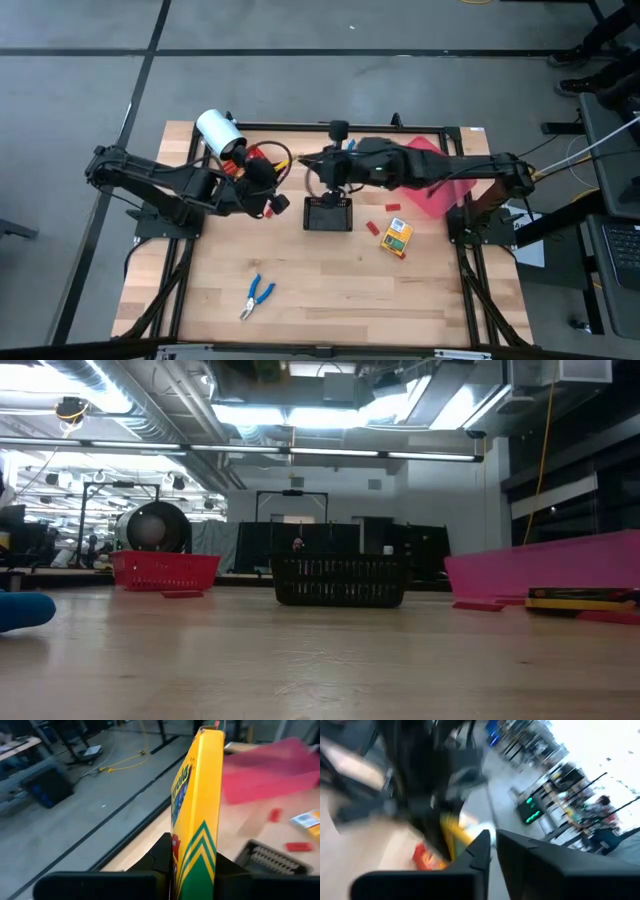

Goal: Pick & Place School Supplies
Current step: Put the top crayon box into the red bin, then put the crayon box into the red bin

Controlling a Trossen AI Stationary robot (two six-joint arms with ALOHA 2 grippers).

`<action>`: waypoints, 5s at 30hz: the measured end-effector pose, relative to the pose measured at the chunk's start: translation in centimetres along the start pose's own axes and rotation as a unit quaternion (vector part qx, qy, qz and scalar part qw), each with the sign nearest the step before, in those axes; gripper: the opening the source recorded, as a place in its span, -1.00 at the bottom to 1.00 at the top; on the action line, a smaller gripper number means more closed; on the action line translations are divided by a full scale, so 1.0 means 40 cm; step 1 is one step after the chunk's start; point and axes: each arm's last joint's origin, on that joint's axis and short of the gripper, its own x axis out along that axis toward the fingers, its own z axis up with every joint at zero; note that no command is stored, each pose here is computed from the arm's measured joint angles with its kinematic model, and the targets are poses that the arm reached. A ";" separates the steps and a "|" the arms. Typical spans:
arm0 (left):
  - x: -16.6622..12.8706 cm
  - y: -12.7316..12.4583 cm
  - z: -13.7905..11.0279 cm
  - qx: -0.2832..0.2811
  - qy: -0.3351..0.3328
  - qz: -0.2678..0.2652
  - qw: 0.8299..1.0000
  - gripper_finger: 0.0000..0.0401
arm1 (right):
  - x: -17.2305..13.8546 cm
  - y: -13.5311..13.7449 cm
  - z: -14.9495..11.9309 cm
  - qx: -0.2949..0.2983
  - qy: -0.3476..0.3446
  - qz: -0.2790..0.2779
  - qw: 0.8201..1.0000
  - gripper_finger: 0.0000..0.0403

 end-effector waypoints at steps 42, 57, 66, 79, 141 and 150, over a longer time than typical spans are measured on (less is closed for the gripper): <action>0.212 0.344 -0.378 -0.116 0.271 -0.032 0.955 -0.86 | -0.135 0.001 0.030 0.153 0.061 0.062 0.984 -0.50; 0.261 0.348 -0.391 -0.098 0.287 -0.036 0.952 -0.57 | -0.142 0.002 0.034 0.172 0.061 0.058 0.982 -0.51; 0.231 0.360 -0.341 -0.110 0.196 -0.045 0.973 -0.34 | -0.169 -0.015 0.033 0.182 0.066 0.043 0.980 -0.51; 0.108 0.279 -0.160 -0.226 -0.033 -0.475 0.850 -0.39 | -0.249 0.101 -0.106 0.204 0.359 0.212 0.886 -0.51; -0.116 0.074 -0.119 0.015 0.018 -0.235 0.972 -0.65 | -0.339 0.728 -0.493 0.144 0.476 -0.037 0.867 -0.51; -0.116 0.074 -0.119 -0.002 0.023 -0.234 0.972 -0.66 | -0.344 0.723 -0.507 0.120 0.504 -0.052 0.854 -0.95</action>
